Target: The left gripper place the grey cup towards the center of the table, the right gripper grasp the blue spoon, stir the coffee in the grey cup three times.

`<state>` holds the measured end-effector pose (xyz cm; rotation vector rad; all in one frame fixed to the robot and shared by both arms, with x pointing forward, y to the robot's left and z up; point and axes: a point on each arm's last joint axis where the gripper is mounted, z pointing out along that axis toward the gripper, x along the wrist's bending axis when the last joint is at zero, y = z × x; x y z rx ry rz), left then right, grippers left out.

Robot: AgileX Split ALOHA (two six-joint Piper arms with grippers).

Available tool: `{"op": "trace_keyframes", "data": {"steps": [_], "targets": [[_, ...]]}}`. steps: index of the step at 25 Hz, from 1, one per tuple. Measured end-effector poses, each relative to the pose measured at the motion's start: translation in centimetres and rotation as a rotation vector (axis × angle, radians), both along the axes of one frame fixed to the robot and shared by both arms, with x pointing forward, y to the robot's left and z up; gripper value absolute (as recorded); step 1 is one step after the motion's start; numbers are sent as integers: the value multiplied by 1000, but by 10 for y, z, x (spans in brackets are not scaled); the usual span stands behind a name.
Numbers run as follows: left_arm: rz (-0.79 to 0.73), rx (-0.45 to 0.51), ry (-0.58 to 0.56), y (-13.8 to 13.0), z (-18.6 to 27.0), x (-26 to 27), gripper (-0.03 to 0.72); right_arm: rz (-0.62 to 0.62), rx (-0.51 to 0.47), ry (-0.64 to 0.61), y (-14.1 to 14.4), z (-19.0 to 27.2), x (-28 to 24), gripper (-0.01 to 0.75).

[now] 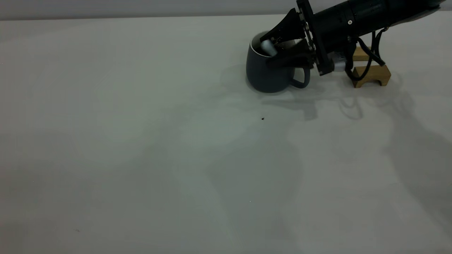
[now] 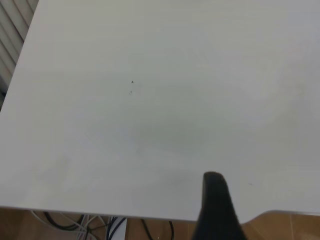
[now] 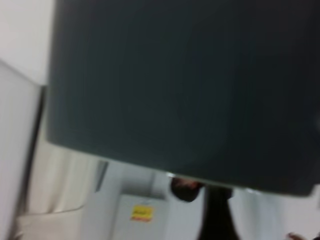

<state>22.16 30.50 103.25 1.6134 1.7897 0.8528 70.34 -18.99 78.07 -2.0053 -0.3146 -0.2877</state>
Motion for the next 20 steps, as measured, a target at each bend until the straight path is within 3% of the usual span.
{"op": "trace_keyframes", "data": {"steps": [4,10,14,20], "targets": [[0,0,0,0,0,0,585,59,-37,-72,-1,10,0,672],[0,0,0,0,0,0,585,207,-90,-332,-2,35,2,683],[0,0,0,0,0,0,585,403,-196,-595,-7,78,2,614],[0,0,0,0,0,0,585,897,-529,-938,-24,161,-15,419]]}}
